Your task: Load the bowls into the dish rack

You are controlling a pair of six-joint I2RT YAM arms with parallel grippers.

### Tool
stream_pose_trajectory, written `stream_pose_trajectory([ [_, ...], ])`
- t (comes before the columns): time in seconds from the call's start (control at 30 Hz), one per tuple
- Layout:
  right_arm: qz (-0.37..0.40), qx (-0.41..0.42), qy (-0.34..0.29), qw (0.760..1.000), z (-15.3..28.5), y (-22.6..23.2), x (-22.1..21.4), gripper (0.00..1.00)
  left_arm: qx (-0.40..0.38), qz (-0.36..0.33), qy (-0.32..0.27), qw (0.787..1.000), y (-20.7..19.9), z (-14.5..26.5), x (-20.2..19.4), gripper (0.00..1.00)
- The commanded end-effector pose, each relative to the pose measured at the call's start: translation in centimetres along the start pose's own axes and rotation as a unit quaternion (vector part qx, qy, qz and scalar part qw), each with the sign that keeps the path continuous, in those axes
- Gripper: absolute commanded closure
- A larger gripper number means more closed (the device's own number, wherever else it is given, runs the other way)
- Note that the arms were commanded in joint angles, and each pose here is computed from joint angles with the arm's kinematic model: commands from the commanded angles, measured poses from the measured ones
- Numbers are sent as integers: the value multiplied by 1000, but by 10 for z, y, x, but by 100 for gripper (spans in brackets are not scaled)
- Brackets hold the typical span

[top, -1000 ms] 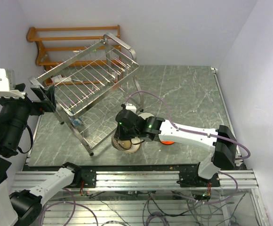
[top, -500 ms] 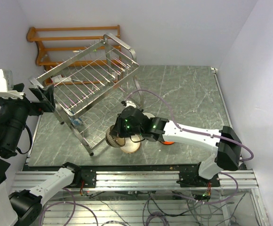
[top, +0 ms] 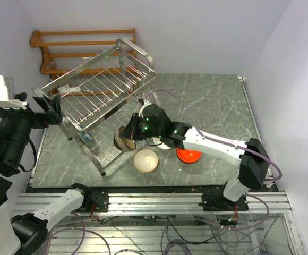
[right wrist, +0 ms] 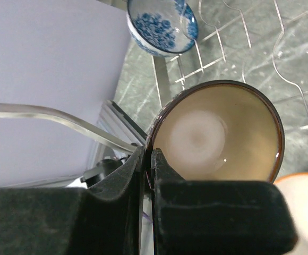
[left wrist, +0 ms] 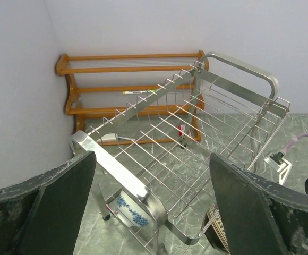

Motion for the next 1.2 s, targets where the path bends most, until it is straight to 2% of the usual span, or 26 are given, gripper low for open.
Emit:
stream_pose_trajectory([
  [0.0,0,96,-27,995,-8,29,31,100,8,3,-10,1000,2,0,6,1],
  [0.5,-48,169,2,984,-63,4,54,100,41,-1,-15,999,10,0,9,1],
  [1.17,-97,219,-7,971,-127,-17,74,100,56,-38,-9,998,10,-15,3,1],
])
Point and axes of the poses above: each gripper's point midway between its finger pads, its own z axis back along the fingers, its own y axis along the line the jaws close on, x = y × z, the point moved 6 cm from there along z, back along the fingers, and after that the axes turned 5 degrees about z, right-handed, at the moved point
